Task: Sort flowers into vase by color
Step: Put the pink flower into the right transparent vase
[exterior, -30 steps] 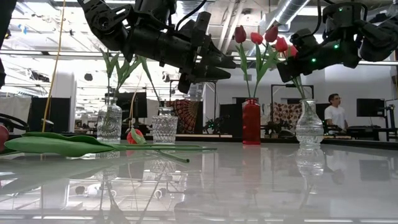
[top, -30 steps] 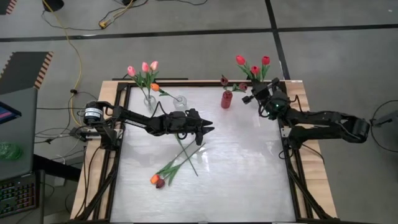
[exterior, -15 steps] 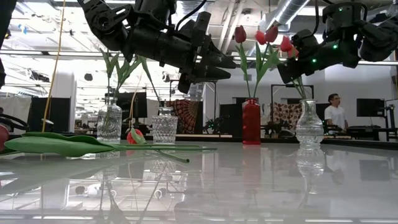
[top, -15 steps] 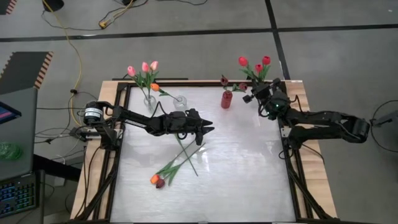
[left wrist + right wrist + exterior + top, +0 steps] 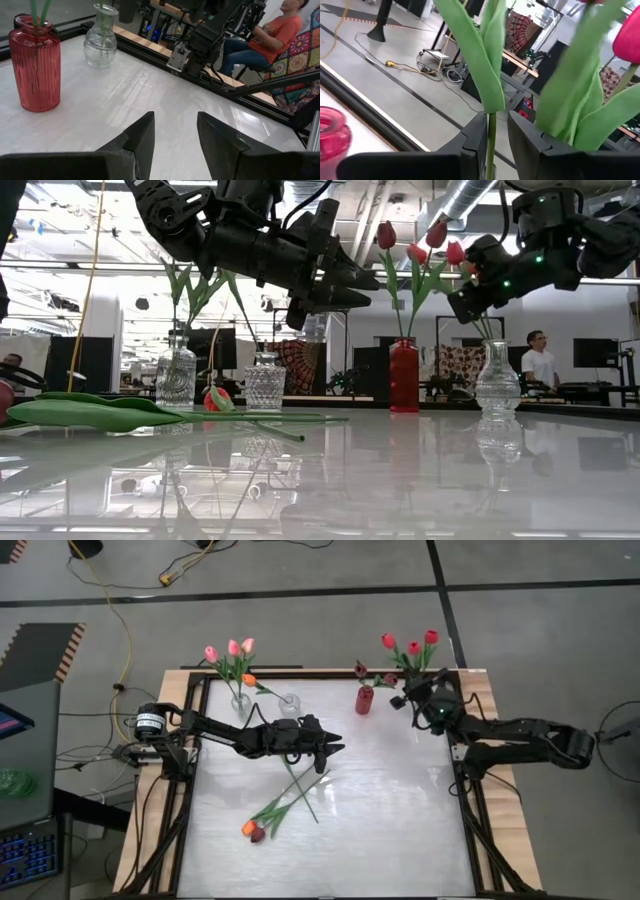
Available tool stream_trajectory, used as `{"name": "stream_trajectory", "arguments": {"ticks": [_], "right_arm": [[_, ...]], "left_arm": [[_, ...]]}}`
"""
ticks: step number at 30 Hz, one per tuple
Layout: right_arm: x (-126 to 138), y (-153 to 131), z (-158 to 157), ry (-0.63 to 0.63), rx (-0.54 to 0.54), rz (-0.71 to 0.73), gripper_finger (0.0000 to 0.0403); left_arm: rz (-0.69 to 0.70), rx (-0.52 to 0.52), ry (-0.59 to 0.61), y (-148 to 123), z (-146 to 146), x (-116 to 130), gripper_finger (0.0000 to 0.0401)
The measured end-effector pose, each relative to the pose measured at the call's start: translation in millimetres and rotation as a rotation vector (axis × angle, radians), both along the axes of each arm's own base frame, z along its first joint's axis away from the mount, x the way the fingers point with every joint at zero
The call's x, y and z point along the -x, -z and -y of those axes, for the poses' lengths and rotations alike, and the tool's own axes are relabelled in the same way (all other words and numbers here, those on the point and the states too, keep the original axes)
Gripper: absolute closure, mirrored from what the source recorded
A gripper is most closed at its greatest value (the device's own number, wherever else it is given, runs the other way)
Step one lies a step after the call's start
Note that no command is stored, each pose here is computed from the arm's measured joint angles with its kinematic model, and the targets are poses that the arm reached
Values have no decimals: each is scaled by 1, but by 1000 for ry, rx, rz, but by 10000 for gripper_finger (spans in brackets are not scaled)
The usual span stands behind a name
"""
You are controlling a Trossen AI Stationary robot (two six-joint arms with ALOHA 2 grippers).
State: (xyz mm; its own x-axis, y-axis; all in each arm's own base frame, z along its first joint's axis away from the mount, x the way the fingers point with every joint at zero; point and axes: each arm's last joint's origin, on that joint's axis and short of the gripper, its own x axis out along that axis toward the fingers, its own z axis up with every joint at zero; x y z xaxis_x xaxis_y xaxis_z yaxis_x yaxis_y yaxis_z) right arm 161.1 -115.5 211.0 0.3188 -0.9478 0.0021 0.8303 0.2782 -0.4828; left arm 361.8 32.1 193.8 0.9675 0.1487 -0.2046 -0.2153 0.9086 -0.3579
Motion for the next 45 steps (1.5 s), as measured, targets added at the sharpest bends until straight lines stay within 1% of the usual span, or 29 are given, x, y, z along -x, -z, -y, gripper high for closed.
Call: {"name": "stream_trajectory", "arguments": {"ticks": [3, 11, 17, 24, 31, 34, 40, 45], "right_arm": [[-1, 0, -2, 15, 0, -2, 299], [-1, 0, -8, 117, 12, -54, 299], [-5, 0, -16, 126, 6, -36, 299], [-8, 1, -28, 191, 1, -25, 299], [-12, 1, -40, 198, 1, -25, 299], [-12, 1, -45, 252, 3, -32, 299], [-10, 1, -55, 362, 13, -111, 300], [-11, 1, -61, 393, 12, -111, 300]], "left_arm": [[0, 0, 0, 0, 0, 0, 266], [0, 0, 0, 0, 0, 0, 266], [0, 0, 0, 0, 0, 0, 266], [0, 0, 0, 0, 0, 0, 266], [0, 0, 0, 0, 0, 0, 266], [0, 0, 0, 0, 0, 0, 266], [0, 0, 0, 0, 0, 0, 266], [0, 0, 0, 0, 0, 0, 266]]}}
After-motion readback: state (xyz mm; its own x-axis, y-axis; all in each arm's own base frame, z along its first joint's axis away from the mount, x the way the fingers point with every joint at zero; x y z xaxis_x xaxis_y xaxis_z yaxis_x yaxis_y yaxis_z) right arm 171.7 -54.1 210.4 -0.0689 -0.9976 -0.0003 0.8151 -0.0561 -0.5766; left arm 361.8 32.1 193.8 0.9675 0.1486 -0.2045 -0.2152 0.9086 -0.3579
